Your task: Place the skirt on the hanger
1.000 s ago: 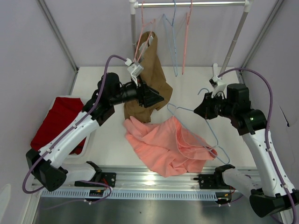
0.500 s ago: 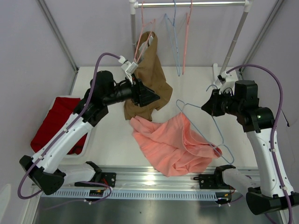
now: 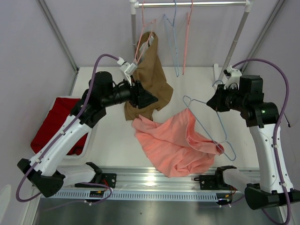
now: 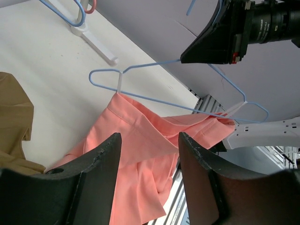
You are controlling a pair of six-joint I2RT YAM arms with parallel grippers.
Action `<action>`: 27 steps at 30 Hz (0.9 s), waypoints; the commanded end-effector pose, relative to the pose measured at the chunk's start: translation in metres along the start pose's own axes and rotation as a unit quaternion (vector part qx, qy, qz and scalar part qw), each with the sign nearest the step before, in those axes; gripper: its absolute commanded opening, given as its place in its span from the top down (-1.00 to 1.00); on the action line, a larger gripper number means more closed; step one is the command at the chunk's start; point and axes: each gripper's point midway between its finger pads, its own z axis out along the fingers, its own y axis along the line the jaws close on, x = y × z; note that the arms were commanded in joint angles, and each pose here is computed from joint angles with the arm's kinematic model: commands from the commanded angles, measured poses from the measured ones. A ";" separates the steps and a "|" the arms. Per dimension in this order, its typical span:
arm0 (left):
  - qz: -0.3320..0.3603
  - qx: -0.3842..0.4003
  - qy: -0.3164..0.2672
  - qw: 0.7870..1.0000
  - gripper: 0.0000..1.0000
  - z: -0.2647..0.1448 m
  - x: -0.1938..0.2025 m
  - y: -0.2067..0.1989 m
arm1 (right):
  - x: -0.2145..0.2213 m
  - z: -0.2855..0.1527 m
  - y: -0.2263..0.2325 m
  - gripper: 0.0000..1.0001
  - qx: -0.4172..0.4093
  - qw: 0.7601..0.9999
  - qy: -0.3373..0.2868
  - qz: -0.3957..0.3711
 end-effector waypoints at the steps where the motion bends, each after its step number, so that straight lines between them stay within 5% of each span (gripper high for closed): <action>1: 0.014 0.008 -0.027 1.000 -0.14 -0.018 -0.016 -0.015 | -0.029 -0.015 0.002 1.00 0.005 0.999 -0.043 -0.006; 14: 0.013 -0.003 -0.016 1.000 -0.14 -0.027 -0.007 -0.014 | -0.094 -0.012 -0.020 1.00 0.031 0.996 -0.088 -0.005; 27: -0.003 0.011 -0.003 1.000 -0.10 -0.029 0.006 -0.017 | -0.223 -0.021 -0.059 1.00 0.010 0.970 -0.238 -0.041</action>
